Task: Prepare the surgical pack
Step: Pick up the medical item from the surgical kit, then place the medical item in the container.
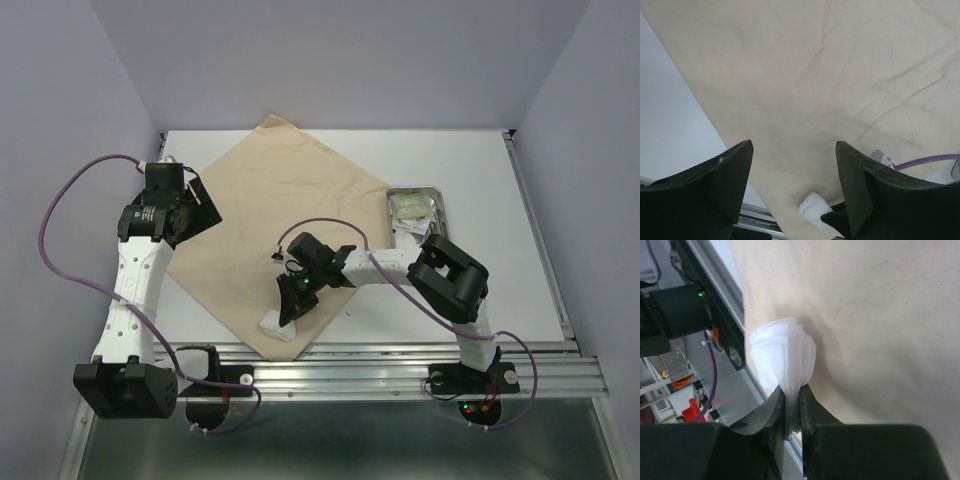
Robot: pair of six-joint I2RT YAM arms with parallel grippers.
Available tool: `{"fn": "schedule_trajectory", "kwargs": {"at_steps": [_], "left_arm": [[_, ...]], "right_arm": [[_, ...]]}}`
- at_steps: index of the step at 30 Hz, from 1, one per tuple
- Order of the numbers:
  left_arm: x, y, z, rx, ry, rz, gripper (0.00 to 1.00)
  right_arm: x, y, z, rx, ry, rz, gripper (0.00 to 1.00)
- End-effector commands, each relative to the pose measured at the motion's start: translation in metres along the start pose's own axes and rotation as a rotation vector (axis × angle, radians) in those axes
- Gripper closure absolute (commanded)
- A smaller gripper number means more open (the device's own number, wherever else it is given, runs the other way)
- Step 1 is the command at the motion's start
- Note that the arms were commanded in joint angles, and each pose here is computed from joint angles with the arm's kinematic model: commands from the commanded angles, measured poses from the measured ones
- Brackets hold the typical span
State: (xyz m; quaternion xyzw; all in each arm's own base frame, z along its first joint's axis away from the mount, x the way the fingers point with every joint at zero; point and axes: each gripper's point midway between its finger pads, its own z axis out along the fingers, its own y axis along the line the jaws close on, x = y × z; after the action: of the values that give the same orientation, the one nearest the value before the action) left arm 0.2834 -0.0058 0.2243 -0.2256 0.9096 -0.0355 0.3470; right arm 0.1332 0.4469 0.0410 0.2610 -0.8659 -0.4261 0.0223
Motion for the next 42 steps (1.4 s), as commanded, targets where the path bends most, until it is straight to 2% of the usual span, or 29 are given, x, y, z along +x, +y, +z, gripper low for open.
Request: {"fn": "schedule_trajectory", "kwargs": {"at_steps": [1,3,9,14,15,16,17,23,25,29,42], "left_arm": [[-0.001,0.003,-0.002,-0.005,-0.02,-0.002,0.21],[-0.001,0.003,-0.001,-0.005,-0.019,-0.002,0.21],[0.0,0.002,0.002,-0.001,-0.013,0.002,0.21],[0.0,0.001,0.007,0.001,-0.007,0.009,0.22],[0.0,0.0,0.007,0.004,-0.007,0.008,0.22],[-0.001,-0.001,0.008,0.008,-0.005,0.008,0.22],[-0.001,-0.002,0.01,0.009,-0.003,0.009,0.21],[-0.004,-0.004,0.014,0.014,0.001,0.018,0.22],[-0.004,-0.005,0.015,0.015,0.002,0.019,0.22],[-0.004,-0.006,0.017,0.016,0.007,0.021,0.22],[-0.005,-0.009,0.017,0.033,0.007,0.019,0.22]], "right_arm": [[-0.049,0.03,-0.054,0.016,-0.204,-0.097,0.99],[-0.062,0.034,-0.078,0.023,-0.275,-0.1,0.99],[-0.094,-0.013,-0.154,0.143,-0.439,-0.026,0.99],[-0.106,-0.059,-0.25,0.206,-0.649,0.091,0.99],[-0.105,-0.085,-0.277,0.25,-0.714,0.156,0.99],[-0.104,-0.086,-0.299,0.265,-0.774,0.173,0.99],[-0.097,-0.116,-0.324,0.323,-0.839,0.25,0.99],[-0.057,-0.184,-0.405,0.48,-1.05,0.46,0.99],[-0.043,-0.207,-0.419,0.514,-1.074,0.518,0.99],[-0.031,-0.228,-0.416,0.546,-1.041,0.543,0.99],[-0.023,-0.266,-0.378,0.524,-0.929,0.591,0.96]]}}
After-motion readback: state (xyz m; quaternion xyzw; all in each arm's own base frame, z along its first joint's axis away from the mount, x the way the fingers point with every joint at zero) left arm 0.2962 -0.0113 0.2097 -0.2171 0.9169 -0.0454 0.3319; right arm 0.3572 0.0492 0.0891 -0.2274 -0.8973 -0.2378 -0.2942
